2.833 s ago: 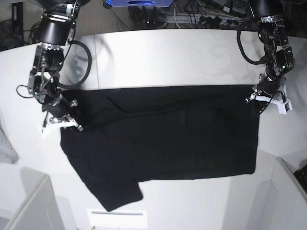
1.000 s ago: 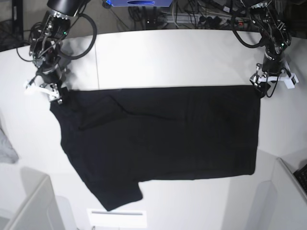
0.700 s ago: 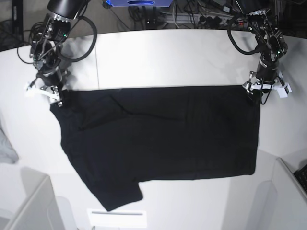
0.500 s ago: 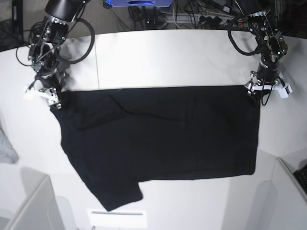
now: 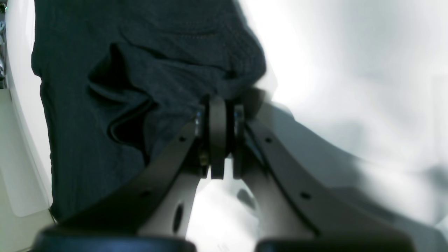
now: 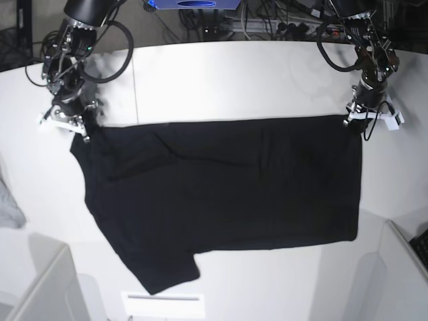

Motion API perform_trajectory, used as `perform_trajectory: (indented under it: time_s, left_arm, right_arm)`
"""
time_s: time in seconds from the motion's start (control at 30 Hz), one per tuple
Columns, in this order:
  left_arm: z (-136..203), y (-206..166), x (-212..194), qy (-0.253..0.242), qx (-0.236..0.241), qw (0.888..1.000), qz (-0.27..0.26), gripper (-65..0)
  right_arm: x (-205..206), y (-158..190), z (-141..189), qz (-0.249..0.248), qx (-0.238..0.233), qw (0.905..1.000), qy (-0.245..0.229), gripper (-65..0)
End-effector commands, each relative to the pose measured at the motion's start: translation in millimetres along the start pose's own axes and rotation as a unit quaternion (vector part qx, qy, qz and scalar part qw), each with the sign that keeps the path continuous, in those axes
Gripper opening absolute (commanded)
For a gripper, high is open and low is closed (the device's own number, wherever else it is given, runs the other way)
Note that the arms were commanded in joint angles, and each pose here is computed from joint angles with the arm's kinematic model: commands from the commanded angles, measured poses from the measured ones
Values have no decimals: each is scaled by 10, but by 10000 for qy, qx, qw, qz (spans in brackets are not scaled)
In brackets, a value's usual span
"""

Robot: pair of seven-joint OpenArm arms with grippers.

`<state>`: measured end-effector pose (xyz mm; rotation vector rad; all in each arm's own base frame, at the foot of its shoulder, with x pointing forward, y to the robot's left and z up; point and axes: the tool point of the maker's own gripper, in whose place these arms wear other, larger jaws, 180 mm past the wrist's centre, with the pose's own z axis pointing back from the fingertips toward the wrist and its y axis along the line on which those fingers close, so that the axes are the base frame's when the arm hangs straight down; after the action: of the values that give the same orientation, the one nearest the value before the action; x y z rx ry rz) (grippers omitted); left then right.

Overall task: Fold the T-shirt properly
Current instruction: 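Hold the shoulders with both grippers and pull the shirt flat, then release the shoulders and raise both grippers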

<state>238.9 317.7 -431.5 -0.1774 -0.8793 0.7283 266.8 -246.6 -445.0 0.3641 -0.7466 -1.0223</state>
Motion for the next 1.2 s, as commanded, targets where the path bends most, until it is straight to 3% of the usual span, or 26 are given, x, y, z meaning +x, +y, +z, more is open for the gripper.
perform_trajectory:
  time_s: [0.0,0.47,0.93,1.17]
  left_arm:
    - [58,118,-7,161,202,9995,-195,-650]
    - [581,177,92,72,237,9941,-1052,-650]
    - [914,562,-262,605,639,9887,-1212,-650]
    - [1017,678,-366,774,764,9863,-1243,-650]
  right_arm:
    - [37,-50,52,0,-58,10000,-27,-650]
    - [21,-383,634,301,-347,9985,-287,-650]
    - [-344,-869,1007,317,-911,9953,57,-650]
    - [-348,-914,1145,431,-981,9942,49,-650]
